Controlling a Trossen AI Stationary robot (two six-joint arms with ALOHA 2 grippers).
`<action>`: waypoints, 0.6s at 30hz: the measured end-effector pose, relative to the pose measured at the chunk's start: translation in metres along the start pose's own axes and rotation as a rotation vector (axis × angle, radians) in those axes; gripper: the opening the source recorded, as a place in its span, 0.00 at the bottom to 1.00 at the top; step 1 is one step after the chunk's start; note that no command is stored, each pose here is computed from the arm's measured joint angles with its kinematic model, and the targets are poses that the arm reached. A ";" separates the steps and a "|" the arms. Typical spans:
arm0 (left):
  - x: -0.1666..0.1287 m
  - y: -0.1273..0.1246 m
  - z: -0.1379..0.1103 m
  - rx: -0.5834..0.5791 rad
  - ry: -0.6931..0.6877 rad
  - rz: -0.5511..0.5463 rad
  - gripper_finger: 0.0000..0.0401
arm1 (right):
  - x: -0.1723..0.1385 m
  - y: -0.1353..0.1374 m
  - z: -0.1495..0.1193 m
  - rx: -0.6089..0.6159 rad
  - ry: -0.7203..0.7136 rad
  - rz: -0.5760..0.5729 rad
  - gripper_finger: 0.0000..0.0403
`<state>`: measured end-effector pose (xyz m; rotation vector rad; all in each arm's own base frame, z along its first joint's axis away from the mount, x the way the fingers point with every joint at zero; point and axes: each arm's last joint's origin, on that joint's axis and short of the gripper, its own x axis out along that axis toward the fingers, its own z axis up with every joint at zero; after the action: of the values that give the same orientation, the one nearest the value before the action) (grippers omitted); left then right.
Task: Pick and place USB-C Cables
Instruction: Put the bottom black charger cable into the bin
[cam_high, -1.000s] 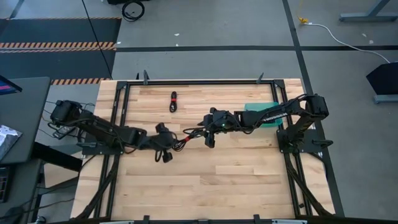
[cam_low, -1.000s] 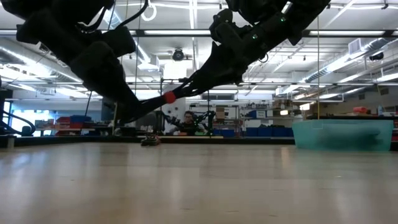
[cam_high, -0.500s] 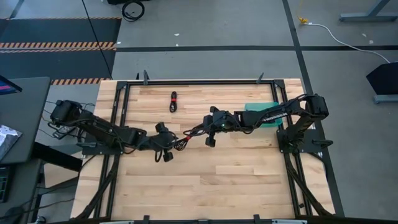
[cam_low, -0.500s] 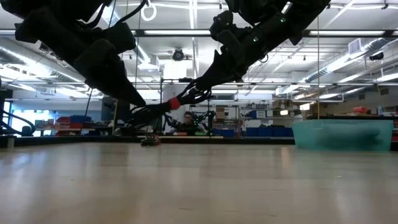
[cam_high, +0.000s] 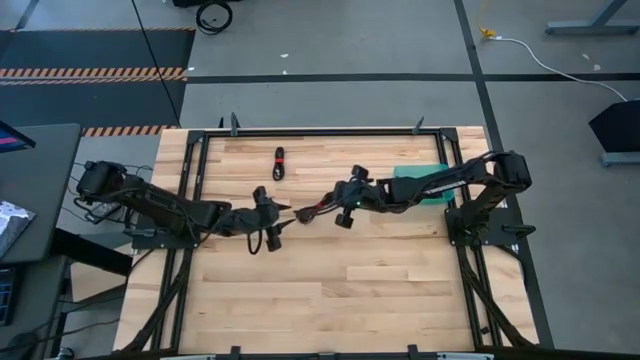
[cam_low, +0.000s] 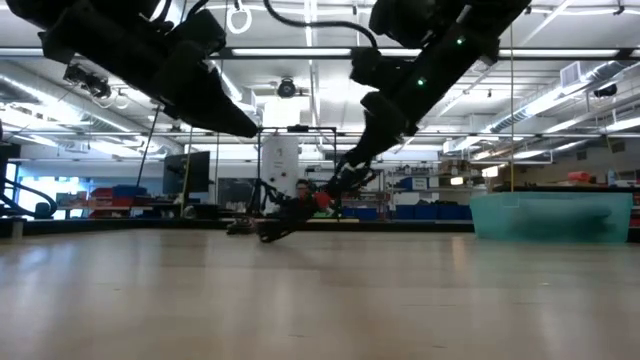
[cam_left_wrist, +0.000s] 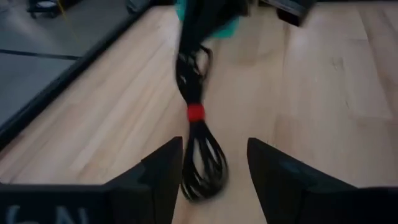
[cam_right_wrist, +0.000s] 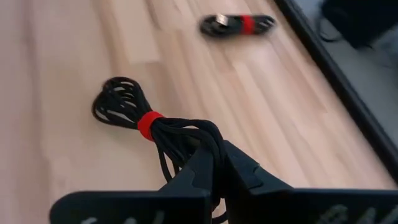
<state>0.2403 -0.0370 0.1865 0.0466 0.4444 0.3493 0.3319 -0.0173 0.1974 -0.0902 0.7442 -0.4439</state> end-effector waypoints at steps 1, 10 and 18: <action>0.000 -0.001 -0.001 0.005 0.007 -0.014 0.47 | -0.003 -0.002 -0.001 0.002 0.012 -0.024 0.04; 0.000 -0.001 -0.006 0.005 0.057 -0.061 0.43 | -0.068 -0.039 0.013 0.078 0.105 -0.200 0.04; 0.000 -0.002 -0.005 -0.012 0.056 -0.061 0.43 | -0.126 -0.074 -0.014 0.155 0.380 -0.279 0.04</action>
<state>0.2385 -0.0387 0.1816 0.0116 0.4976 0.2936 0.2136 -0.0300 0.2844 0.0386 1.0725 -0.7968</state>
